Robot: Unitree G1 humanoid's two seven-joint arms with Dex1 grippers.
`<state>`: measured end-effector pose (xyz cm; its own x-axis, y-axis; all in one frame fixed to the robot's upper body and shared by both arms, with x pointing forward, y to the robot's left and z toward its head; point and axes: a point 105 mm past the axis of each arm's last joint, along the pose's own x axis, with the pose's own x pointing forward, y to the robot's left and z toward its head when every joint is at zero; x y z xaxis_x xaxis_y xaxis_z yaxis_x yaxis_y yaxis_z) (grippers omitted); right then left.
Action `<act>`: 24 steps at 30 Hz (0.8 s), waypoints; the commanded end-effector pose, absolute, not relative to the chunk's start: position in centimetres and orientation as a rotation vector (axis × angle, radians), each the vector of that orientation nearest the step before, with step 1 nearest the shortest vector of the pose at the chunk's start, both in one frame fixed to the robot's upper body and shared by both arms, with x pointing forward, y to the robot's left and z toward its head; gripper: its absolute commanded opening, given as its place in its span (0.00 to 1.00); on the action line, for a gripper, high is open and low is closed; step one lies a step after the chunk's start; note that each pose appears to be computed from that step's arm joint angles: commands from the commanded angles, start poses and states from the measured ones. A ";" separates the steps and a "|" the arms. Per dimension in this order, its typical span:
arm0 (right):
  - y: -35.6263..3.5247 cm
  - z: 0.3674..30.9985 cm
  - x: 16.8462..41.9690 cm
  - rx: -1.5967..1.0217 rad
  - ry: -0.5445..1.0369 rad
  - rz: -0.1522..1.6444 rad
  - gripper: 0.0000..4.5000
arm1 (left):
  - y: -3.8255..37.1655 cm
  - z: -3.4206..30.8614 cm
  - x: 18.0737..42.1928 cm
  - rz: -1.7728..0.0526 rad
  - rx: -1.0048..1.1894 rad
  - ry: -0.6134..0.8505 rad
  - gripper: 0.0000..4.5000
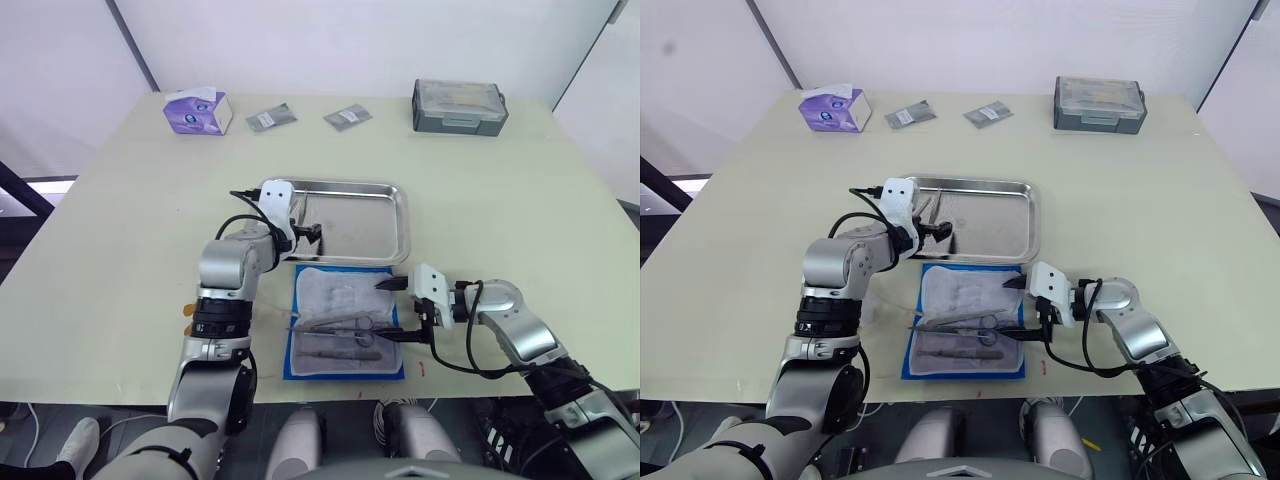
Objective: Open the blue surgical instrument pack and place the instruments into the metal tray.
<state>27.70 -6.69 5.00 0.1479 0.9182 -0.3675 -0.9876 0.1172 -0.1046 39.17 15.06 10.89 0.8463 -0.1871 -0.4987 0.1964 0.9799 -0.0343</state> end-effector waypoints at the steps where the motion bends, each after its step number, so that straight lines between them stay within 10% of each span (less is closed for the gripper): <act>1: -8.7 -2.3 24.8 -0.331 0.593 1.391 1.00 | 14.8 13.6 39.3 -0.228 0.020 0.439 0.99; 14: -8.6 -2.3 24.9 -0.329 0.593 1.392 1.00 | 14.3 17.6 39.6 -0.324 0.042 0.277 0.99; 24: -8.6 -2.3 25.0 -0.327 0.591 1.388 1.00 | 15.0 19.8 36.8 -0.730 0.105 0.137 0.99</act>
